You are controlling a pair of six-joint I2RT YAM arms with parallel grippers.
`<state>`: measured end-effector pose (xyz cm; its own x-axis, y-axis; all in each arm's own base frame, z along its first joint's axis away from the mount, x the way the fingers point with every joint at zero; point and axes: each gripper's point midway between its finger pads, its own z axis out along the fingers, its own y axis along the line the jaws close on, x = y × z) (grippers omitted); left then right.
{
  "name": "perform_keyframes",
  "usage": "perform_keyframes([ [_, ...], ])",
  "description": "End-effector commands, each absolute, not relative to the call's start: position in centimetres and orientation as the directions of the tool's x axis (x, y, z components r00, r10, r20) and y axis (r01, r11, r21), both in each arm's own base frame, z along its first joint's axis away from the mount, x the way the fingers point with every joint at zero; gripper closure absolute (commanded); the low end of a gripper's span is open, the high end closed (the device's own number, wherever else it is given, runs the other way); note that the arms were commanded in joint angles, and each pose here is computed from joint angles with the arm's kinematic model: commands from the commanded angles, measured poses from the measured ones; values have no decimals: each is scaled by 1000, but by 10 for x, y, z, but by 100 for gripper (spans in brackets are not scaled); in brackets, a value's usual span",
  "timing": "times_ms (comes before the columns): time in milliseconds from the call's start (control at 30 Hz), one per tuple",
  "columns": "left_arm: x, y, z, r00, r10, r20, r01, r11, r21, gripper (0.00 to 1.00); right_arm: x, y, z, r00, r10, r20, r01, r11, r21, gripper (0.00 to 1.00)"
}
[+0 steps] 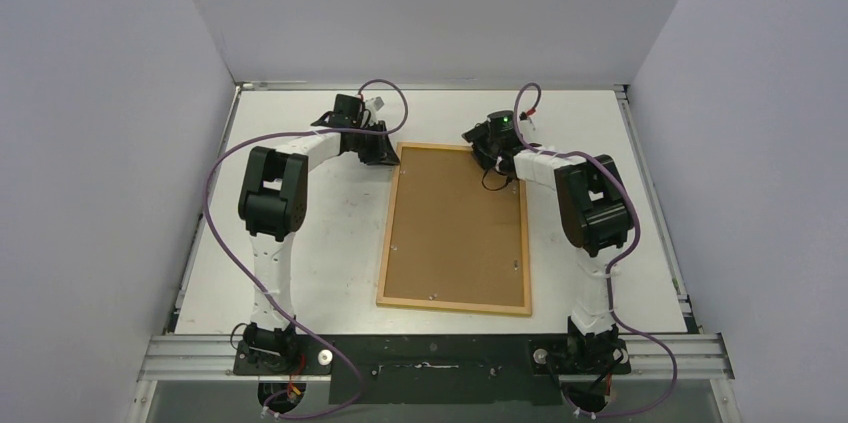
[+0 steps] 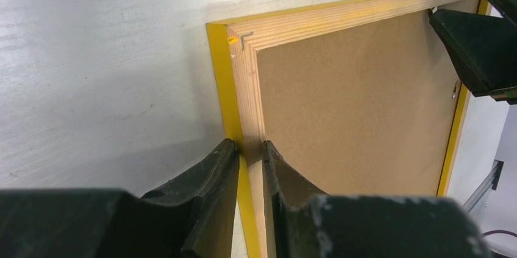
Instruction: Put the photo into the frame
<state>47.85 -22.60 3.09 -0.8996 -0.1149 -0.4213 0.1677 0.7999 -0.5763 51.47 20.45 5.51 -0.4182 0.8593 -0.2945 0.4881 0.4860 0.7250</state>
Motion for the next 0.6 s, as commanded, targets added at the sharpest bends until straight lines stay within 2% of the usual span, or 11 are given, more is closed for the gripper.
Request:
perform_keyframes([
  [0,467,-220,32,-927,-98,-361,143,799,-585,79,533,220,109,-454,825,-338,312,502,806,47],
  [133,479,-216,64,-910,-125,-396,161,773,-613,75,527,214,154,-473,787,-396,245,550,799,46],
  [267,482,-213,93,-891,-139,-431,187,754,-629,67,509,189,178,-481,724,-495,257,656,709,44],
  [400,477,-211,111,-880,-139,-454,204,753,-626,62,488,154,185,-494,662,-563,287,736,614,43],
  [433,472,-209,119,-877,-147,-457,200,754,-626,60,473,130,186,-509,614,-603,305,784,541,42],
  [567,458,-203,122,-881,-155,-447,178,766,-617,55,442,92,177,-568,534,-626,347,845,406,40],
])
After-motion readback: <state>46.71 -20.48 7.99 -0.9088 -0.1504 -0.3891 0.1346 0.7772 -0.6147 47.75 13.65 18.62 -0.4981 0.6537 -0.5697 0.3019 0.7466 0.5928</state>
